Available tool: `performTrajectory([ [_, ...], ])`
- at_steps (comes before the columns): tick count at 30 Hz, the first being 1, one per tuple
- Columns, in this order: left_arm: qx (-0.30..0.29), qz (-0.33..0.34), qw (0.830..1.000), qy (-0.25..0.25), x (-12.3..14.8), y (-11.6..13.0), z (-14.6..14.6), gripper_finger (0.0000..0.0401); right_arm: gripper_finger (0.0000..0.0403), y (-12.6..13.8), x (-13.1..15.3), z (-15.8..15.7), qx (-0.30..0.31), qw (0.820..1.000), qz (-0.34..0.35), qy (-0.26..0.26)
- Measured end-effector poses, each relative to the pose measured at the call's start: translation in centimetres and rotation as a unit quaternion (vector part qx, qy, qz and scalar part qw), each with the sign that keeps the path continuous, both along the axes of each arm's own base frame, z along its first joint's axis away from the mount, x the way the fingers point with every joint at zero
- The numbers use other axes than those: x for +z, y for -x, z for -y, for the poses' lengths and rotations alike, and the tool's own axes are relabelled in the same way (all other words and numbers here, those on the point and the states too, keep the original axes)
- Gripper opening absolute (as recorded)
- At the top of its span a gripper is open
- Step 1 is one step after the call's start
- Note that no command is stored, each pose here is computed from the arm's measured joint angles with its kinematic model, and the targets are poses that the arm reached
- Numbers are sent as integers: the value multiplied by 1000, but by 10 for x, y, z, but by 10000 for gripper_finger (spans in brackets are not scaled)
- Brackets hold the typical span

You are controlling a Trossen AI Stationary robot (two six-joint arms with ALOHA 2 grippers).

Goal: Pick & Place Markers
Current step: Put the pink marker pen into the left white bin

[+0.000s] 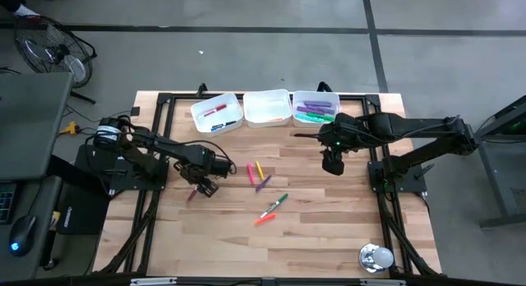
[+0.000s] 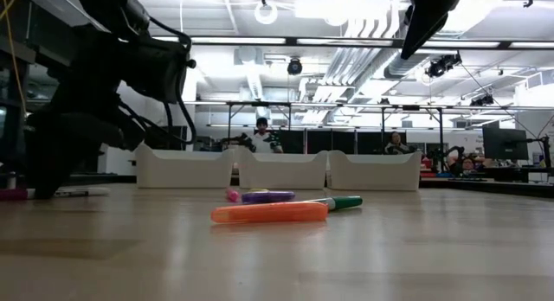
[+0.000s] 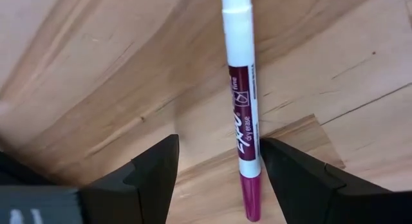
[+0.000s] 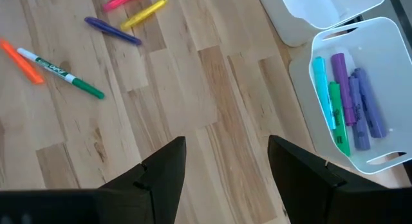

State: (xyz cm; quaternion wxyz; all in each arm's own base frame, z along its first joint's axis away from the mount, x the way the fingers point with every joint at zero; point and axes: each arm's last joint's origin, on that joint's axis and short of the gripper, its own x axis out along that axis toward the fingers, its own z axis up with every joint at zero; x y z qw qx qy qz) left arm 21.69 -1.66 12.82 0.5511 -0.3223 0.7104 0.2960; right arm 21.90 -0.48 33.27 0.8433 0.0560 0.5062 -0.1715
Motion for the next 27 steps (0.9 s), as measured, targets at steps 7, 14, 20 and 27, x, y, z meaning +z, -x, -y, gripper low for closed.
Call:
performTrajectory([
  [7, 34, 22, 999, 1, -1, -5, 7, 219, 209, 0, 0, 0, -1, 1000, 0, 1],
  [14, 42, 41, 998, -31, -1, -8, 15, 175, 209, 0, 0, 0, -1, 1000, 1, 1],
  [20, 50, 41, 997, -37, -4, -6, 14, 152, 209, 0, 0, 0, -1, 1000, 1, 1],
  [27, 60, 35, 997, -33, -9, -3, 14, 133, 209, 0, 0, 0, -4, 1000, 2, -3],
])
